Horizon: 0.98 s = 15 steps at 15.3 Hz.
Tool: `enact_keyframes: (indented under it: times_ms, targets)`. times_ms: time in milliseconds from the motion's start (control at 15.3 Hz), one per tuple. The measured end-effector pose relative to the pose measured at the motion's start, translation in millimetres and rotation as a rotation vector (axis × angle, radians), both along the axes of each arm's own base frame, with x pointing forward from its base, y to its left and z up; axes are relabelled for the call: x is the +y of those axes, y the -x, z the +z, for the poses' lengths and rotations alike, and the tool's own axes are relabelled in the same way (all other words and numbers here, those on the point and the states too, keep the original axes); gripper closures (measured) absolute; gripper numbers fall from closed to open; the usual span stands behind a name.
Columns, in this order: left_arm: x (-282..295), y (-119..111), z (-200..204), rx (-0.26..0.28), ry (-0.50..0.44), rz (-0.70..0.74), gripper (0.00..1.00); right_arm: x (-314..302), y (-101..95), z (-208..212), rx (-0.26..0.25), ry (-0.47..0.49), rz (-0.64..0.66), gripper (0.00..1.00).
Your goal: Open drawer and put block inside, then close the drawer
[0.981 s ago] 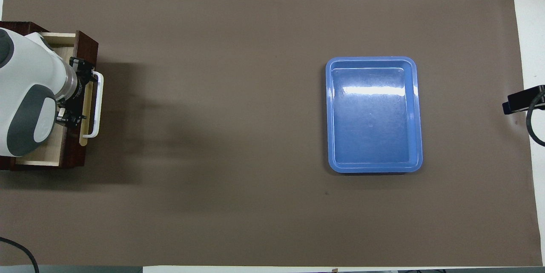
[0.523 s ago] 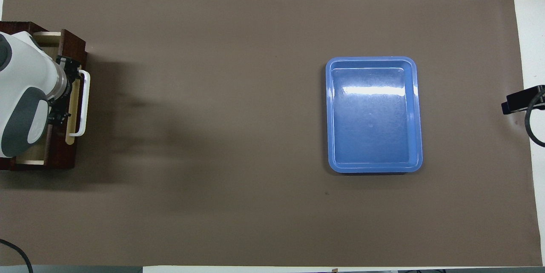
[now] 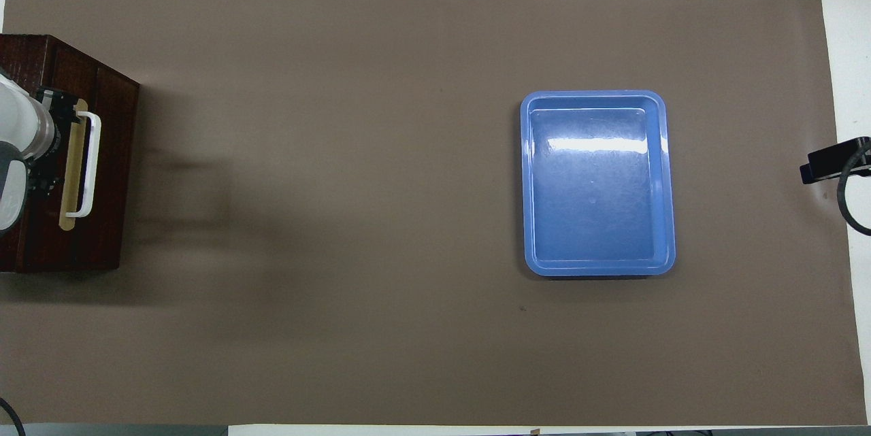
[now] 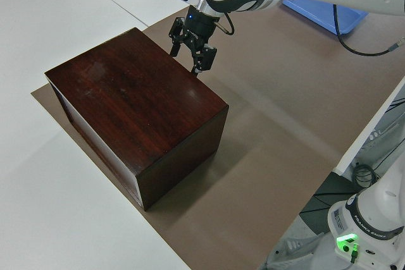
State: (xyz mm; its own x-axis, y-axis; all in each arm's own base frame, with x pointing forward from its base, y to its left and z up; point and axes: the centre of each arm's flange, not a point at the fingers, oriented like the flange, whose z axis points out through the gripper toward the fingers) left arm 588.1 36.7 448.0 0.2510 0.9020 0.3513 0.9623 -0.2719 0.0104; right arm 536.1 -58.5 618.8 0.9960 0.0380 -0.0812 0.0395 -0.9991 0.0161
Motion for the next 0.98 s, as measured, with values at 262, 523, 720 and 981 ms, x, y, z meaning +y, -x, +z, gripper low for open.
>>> enact_keyframes:
  times_ms: [262,523,720,981]
  targets:
    - [0,0,0,0.004,-0.001,-0.012,0.0,0,0.0,0,0.0,0.0,0.0,0.0]
    - [-7,-2,6,0.016,0.003,-0.052,0.0,1,0.0,0,0.001,0.0,0.001,0.0]
    - [-38,-5,27,0.029,0.065,-0.094,0.0,1,0.1,-1,0.002,0.0,0.001,0.0]
    - [-69,3,81,0.071,0.209,-0.221,0.0,1,0.1,-1,0.002,0.0,0.001,0.0]
